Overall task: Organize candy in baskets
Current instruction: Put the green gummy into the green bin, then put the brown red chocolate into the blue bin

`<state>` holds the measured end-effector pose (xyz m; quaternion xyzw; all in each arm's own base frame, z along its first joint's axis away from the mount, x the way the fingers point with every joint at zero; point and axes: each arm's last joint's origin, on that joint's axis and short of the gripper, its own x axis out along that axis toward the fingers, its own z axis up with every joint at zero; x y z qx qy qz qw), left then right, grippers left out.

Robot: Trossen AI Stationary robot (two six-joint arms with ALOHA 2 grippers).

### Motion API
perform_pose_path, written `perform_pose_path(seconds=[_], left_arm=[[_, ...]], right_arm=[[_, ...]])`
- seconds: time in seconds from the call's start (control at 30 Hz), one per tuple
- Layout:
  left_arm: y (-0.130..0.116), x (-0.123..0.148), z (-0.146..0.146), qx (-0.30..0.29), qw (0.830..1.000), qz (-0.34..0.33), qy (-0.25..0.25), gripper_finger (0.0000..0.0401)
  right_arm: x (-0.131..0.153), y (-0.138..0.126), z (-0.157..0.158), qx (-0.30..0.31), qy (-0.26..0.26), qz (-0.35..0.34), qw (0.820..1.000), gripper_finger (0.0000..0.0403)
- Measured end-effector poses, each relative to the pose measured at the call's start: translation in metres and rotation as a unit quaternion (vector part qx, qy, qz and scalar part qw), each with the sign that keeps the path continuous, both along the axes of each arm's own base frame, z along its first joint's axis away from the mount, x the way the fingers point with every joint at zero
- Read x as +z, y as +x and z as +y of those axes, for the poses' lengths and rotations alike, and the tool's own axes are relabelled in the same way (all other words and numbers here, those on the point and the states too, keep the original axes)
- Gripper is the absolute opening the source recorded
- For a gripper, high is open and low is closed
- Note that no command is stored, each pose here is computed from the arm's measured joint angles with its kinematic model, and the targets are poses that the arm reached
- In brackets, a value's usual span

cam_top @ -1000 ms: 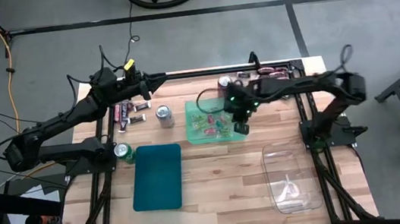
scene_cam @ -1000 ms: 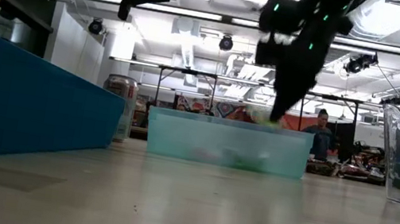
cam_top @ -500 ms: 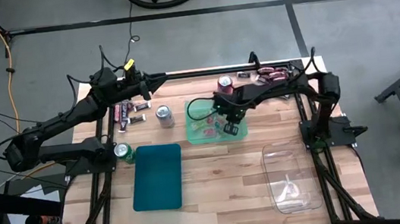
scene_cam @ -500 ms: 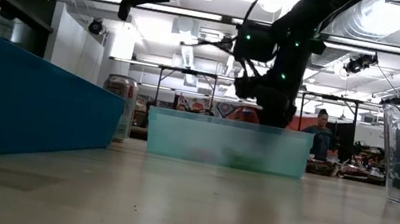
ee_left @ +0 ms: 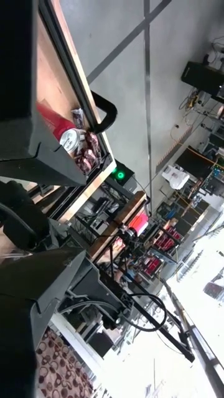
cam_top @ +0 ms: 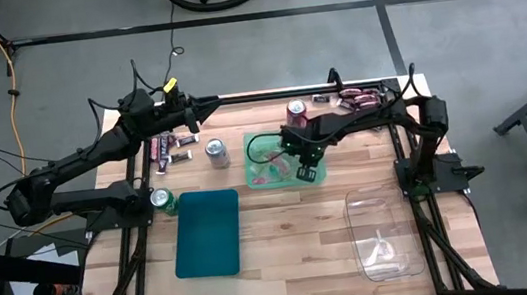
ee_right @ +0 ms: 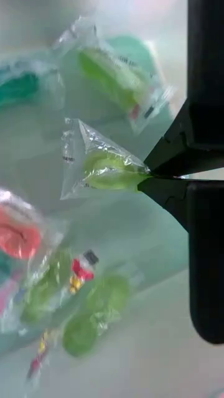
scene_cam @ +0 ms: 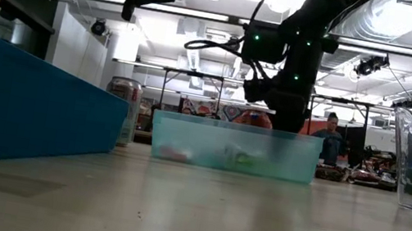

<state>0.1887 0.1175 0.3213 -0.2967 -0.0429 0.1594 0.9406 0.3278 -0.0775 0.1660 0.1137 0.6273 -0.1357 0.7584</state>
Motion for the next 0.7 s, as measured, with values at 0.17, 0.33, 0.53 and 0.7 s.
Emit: perform_pose_path(seconds=[0.17,0.33,0.53,0.7], left_arm=[[0.0,0.0,0.0,0.0,1.0,0.0,0.0,0.0159],[0.0,0.0,0.0,0.0,1.0,-0.001,-0.002,0.0159],[0.0,0.0,0.0,0.0,1.0,-0.001,-0.002,0.0159],[0.0,0.0,0.0,0.0,1.0,-0.002,-0.003,0.0159]], right_arm=[[0.0,0.001,0.002,0.032,0.027,-0.009,0.999,0.0014],[0.0,0.0,0.0,0.022,0.029,-0.007,0.999,0.0066],[0.004,-0.002,0.001,0.044,0.032,0.011,0.998,0.0167],[0.038,0.006,-0.005,0.09,0.011,-0.017,0.996,0.0213]])
